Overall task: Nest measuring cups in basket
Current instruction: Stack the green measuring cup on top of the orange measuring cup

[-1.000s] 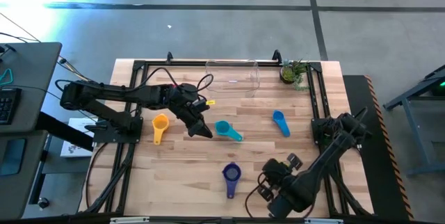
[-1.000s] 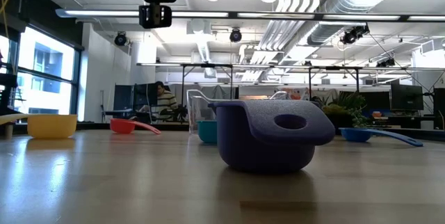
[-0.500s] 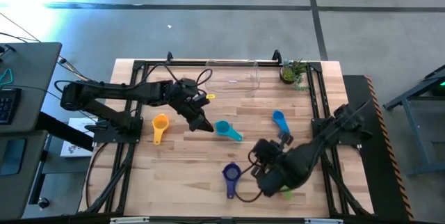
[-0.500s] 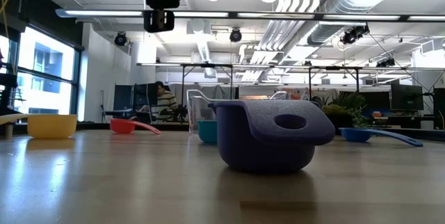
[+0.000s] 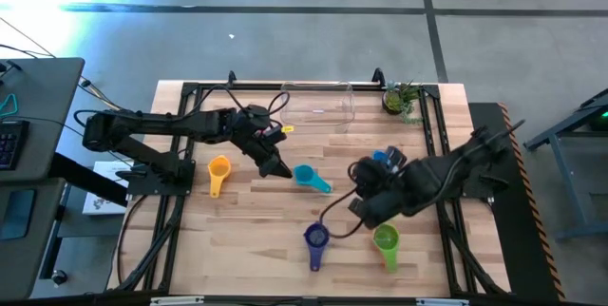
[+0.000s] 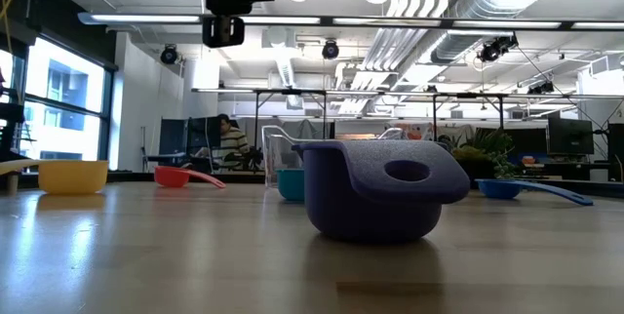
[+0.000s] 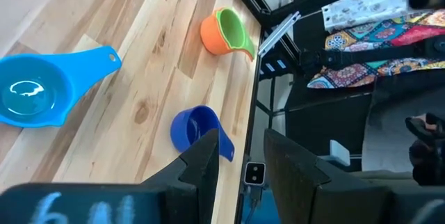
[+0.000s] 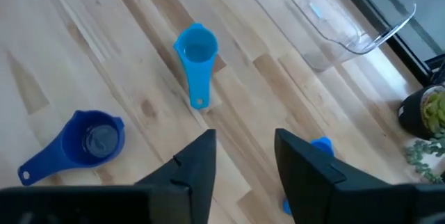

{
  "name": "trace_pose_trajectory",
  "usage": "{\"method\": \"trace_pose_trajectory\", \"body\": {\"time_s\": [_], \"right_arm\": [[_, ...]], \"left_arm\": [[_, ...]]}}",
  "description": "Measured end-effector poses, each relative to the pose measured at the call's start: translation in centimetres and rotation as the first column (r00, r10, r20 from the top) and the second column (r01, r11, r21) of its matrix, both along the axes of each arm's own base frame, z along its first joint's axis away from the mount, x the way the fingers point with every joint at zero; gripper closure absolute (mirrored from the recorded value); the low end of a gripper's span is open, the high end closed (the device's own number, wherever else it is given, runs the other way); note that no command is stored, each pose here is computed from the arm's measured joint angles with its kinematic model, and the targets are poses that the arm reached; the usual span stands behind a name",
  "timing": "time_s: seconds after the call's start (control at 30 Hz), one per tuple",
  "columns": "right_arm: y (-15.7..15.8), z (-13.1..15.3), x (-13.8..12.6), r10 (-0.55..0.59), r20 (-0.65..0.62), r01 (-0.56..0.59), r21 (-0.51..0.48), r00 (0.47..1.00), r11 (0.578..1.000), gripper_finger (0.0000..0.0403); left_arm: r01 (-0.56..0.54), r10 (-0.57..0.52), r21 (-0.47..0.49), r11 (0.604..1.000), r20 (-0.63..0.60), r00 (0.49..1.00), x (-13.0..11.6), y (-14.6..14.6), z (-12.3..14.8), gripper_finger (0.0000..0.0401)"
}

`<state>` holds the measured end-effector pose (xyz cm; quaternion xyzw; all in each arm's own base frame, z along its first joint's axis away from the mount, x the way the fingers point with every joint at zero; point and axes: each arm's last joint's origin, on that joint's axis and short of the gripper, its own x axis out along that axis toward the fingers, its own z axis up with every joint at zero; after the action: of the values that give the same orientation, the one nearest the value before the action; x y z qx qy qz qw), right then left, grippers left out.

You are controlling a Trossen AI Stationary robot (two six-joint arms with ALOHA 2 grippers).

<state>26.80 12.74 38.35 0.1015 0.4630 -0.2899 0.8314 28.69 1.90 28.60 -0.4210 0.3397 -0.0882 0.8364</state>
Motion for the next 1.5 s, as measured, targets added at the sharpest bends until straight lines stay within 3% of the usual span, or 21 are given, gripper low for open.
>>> {"method": "trace_pose_trajectory", "body": {"time_s": [0.13, 0.33, 0.47, 0.73, 1.13, 1.5], "right_arm": [[-1.4, 1.1, -0.7, -0.057, 0.037, 0.055, 0.057, 0.998, 0.997, 0.0250], [-1.4, 1.5, -2.1, -0.208, 0.032, 0.192, 0.274, 0.978, 0.942, 0.0249], [0.5, -0.1, -2.9, -0.273, -0.051, 0.273, 0.352, 0.961, 0.895, 0.0249], [5.0, -5.8, -5.9, -0.406, -0.286, 0.491, 0.374, 0.868, 0.787, 0.0249], [9.7, -11.1, -9.3, -0.488, -0.311, 0.578, 0.448, 0.816, 0.682, 0.0249], [11.6, -15.5, -10.6, -0.433, -0.349, 0.556, 0.522, 0.831, 0.647, 0.0249]], "left_arm": [[0.021, -0.021, -0.003, 1.000, -0.002, 1.000, 0.0, -0.5, 0.0, 0.0298], [0.069, -0.069, -0.005, 0.998, -0.009, 0.998, 0.0, -1.8, -0.1, 0.0298], [0.101, -0.101, 0.001, 0.995, -0.006, 0.995, 0.0, -2.6, -0.1, 0.0298], [0.134, -0.134, 0.014, 0.991, 0.001, 0.991, 0.0, -3.4, -0.1, 0.0298], [0.129, -0.129, 0.010, 0.992, -0.001, 0.992, 0.0, -3.3, -0.1, 0.0298], [0.124, -0.124, 0.010, 0.992, -0.002, 0.992, 0.0, -3.3, -0.1, 0.0298]]}}
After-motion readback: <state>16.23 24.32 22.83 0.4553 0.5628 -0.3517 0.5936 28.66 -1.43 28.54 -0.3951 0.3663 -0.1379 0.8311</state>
